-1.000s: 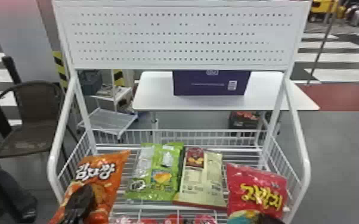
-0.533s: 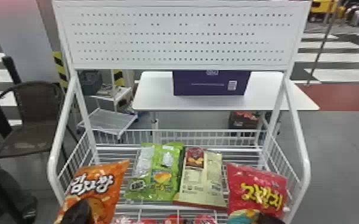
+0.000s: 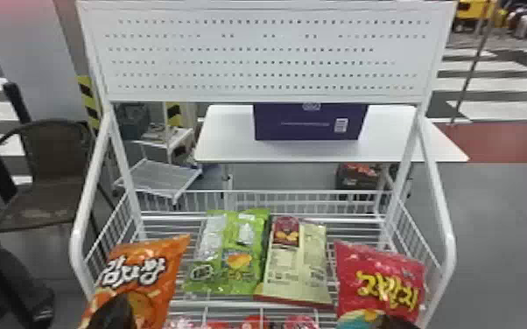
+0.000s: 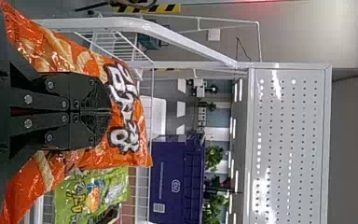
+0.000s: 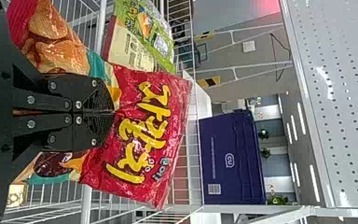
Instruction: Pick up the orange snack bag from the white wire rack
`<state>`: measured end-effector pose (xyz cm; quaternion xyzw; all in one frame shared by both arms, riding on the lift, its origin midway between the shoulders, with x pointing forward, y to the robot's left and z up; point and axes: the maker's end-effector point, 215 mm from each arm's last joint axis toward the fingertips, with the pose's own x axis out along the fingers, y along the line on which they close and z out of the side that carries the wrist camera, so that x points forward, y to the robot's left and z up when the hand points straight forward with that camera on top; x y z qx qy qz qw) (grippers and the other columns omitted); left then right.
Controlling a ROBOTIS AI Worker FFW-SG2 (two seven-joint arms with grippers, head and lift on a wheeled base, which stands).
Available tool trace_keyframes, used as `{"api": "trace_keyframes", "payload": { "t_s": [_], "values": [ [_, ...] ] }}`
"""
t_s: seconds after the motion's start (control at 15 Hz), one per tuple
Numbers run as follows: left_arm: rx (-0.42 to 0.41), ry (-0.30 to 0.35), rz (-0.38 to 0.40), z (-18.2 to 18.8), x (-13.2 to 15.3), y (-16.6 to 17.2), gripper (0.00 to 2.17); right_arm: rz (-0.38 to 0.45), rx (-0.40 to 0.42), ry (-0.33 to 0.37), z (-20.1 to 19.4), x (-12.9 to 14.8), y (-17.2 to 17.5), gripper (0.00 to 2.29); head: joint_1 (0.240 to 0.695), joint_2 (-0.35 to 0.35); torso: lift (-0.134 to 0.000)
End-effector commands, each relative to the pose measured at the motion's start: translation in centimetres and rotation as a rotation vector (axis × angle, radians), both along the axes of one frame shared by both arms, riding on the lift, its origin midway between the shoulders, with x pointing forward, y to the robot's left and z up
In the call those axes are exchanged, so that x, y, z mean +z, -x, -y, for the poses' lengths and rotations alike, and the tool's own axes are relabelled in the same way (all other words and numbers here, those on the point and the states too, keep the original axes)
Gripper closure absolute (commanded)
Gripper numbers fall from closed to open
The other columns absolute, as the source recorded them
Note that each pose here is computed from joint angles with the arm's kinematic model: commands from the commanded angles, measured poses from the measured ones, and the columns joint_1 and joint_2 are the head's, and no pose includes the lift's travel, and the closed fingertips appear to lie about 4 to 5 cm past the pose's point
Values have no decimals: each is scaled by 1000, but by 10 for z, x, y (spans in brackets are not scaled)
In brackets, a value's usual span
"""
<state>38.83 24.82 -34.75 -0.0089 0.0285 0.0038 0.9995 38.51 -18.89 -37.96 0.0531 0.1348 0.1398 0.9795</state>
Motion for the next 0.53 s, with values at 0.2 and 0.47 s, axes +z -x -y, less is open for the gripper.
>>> {"api": "trace_keyframes", "payload": {
  "t_s": [0.2, 0.47],
  "values": [
    [0, 3, 6, 0, 2, 2, 1659, 18, 0, 5, -1, 8, 0, 2219, 499, 0, 0],
    [0, 4, 6, 0, 1, 1, 1659, 49, -15, 16, 2, 17, -3, 2219, 499, 0, 0]
  ]
}}
